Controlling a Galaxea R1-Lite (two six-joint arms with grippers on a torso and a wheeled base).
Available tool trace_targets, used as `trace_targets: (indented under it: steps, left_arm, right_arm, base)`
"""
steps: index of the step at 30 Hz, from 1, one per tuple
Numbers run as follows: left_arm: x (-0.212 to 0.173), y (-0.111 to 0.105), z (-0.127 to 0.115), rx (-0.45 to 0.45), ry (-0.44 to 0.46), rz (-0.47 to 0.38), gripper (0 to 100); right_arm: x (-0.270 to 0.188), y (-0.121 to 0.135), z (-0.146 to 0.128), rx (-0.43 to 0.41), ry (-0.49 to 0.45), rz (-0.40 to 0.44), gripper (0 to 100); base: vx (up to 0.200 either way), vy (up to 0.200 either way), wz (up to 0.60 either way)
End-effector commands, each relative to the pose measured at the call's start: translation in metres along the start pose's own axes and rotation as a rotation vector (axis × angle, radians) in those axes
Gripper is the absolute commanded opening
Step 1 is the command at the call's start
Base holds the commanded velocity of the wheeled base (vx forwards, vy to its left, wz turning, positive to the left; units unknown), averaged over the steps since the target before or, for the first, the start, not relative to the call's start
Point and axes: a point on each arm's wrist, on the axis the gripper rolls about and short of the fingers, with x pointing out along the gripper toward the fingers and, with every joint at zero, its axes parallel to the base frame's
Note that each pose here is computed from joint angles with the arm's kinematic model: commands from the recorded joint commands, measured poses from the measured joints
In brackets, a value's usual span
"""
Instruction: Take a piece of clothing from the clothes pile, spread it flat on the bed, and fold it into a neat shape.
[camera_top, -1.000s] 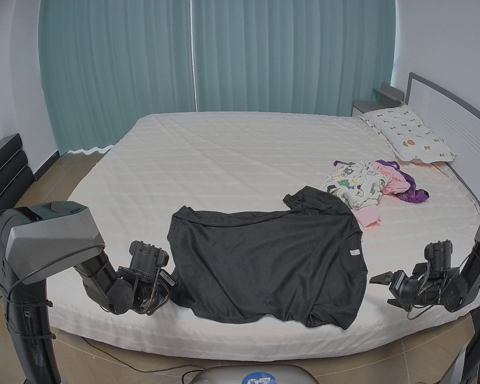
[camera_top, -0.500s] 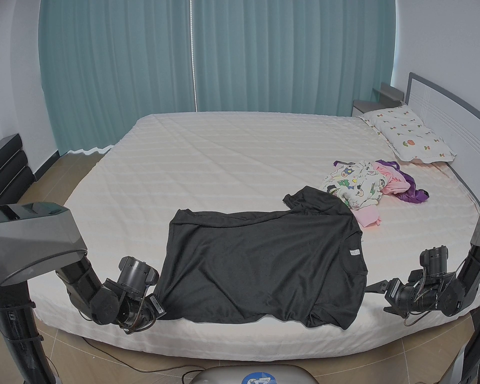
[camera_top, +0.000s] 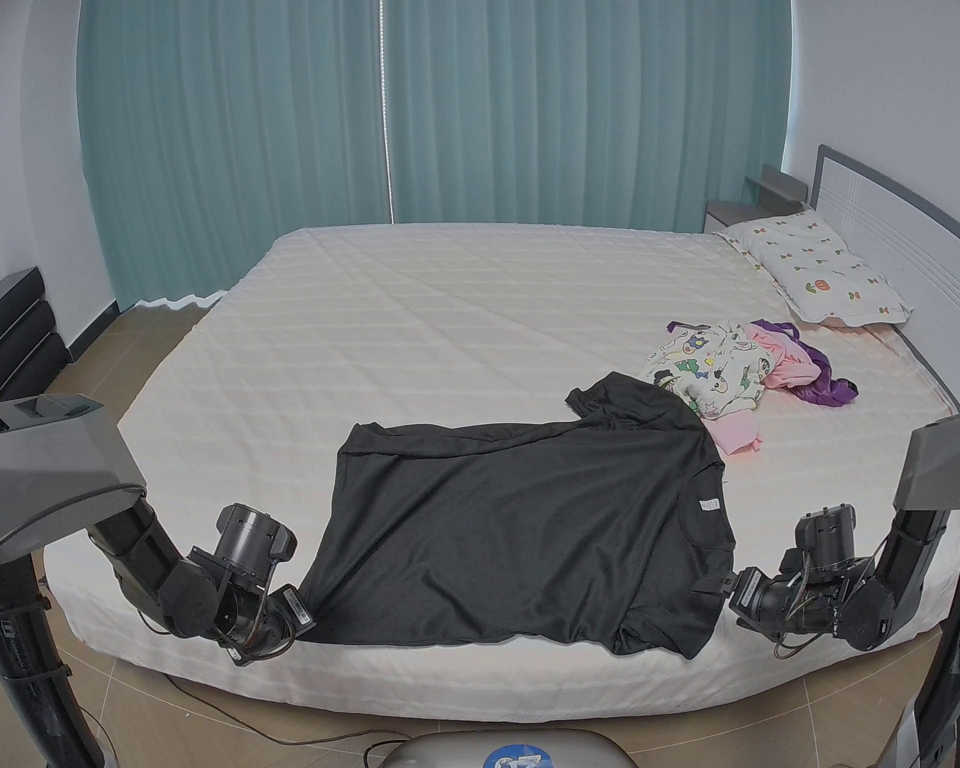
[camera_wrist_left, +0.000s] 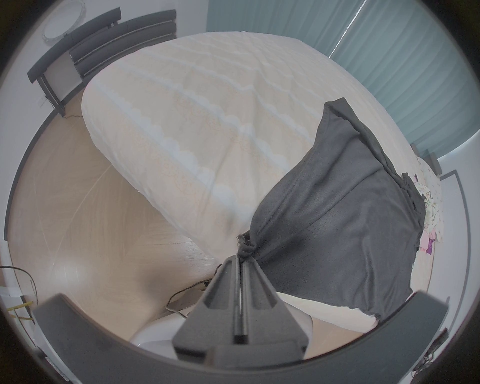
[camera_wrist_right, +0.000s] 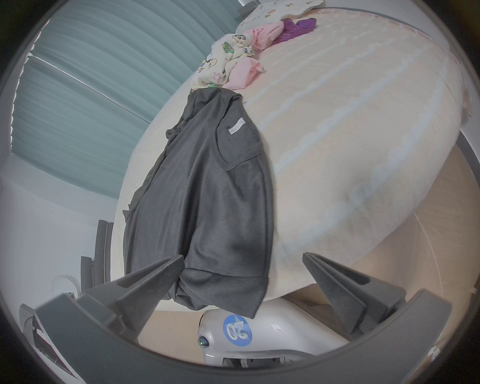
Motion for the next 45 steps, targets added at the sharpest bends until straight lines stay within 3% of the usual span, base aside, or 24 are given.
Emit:
trace_targets:
  steps: [1,11,12,19,27,34,35,37,45]
  left_arm:
    - [0.0,0.001,0.006,-0.024,0.026,-0.033,0]
    - [0.001,0.002,0.007,-0.026,0.032,-0.039,0]
    - [0.001,0.002,0.006,-0.025,0.033,-0.038,0]
    - [0.0,0.001,0.009,-0.034,0.019,-0.051,0]
    - [0.002,0.0,0.027,-0.09,-0.05,-0.105,0]
    - [0.005,0.0,0.031,-0.109,-0.07,-0.117,0]
    - [0.005,-0.001,0.035,-0.147,-0.093,-0.145,0]
    - [0.006,-0.002,0.036,-0.157,-0.101,-0.156,0]
    - [0.014,-0.001,0.04,-0.169,-0.108,-0.152,0]
  right_arm:
    - [0.023,-0.008,-0.019,-0.006,0.028,-0.055,100]
    - [0.03,-0.007,-0.015,0.038,-0.04,0.002,100]
    - [0.029,-0.006,-0.014,0.046,-0.05,0.013,0]
    - [0.022,-0.004,-0.005,0.071,-0.114,0.059,0]
    - [0.009,0.01,0.049,0.09,-0.304,0.174,0]
    - [0.021,0.015,0.067,0.089,-0.282,0.205,0]
    - [0.034,0.018,0.086,0.089,-0.332,0.232,0]
    - [0.04,0.023,0.094,0.082,-0.346,0.249,0]
    - [0.079,0.037,0.1,0.052,-0.328,0.272,0]
  base:
    - [0.0,0.0,0.0]
    - [0.0,0.0,0.0]
    - [0.0,0.0,0.0]
    - [0.0,0.0,0.0]
    - [0.0,0.0,0.0]
    - [0.0,0.0,0.0]
    - [0.0,0.0,0.0]
    - [0.0,0.0,0.0]
    - [0.0,0.0,0.0]
